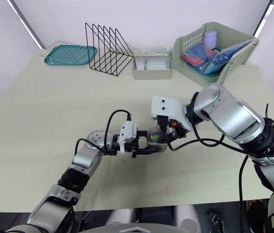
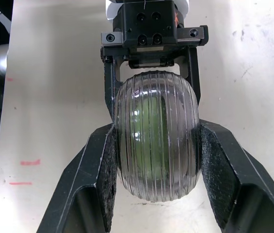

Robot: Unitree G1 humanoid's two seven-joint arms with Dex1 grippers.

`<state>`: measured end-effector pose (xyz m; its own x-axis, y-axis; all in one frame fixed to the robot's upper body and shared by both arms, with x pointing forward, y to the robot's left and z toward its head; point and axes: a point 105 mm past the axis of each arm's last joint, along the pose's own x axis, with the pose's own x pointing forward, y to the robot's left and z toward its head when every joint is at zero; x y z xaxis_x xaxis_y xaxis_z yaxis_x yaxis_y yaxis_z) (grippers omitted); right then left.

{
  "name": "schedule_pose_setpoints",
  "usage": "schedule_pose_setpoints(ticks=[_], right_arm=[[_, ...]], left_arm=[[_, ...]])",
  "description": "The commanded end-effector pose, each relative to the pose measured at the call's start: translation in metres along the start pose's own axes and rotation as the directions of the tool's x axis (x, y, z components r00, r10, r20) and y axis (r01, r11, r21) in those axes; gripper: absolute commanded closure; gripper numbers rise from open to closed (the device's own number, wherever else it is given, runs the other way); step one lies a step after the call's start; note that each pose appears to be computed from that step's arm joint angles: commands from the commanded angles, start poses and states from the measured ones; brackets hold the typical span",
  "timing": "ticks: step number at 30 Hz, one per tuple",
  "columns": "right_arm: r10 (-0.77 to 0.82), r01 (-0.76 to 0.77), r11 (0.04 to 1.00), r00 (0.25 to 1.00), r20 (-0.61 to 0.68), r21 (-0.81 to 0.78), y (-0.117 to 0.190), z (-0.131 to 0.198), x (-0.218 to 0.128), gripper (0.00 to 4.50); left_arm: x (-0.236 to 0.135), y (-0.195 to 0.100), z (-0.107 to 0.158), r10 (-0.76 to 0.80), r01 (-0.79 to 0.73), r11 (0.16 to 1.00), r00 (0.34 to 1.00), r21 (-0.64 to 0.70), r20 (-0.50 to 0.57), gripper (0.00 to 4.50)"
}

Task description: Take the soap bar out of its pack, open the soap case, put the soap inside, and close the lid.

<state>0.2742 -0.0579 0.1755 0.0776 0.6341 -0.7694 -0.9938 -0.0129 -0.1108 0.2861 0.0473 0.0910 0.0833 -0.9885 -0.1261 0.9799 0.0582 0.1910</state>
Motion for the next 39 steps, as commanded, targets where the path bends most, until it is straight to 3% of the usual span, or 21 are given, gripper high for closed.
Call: schedule_pose_setpoints(ticks=[1,8,18,39], right_arm=[[0.114,-0.09,0.985,0.98,-0.163,0.149,0.011,-0.045,0.032,2.59],[0.111,-0.092,0.987,0.982,-0.15,0.13,0.01,-0.04,0.037,2.59],[0.1,-0.1,0.995,0.994,0.047,0.001,0.011,0.001,0.009,2.59],[0.033,-0.033,0.999,0.999,0.037,0.001,0.007,0.001,-0.006,2.59]], left_arm=[[0.005,0.001,0.018,-0.004,0.001,0.997,0.999,0.081,0.044,2.47],[0.004,0.002,0.018,0.002,-0.006,0.997,0.999,0.083,0.042,2.47],[-0.001,0.006,0.016,0.023,-0.026,0.997,0.999,0.079,0.034,2.47],[-0.002,0.007,0.014,0.033,-0.036,0.995,0.999,0.093,0.036,2.47]])
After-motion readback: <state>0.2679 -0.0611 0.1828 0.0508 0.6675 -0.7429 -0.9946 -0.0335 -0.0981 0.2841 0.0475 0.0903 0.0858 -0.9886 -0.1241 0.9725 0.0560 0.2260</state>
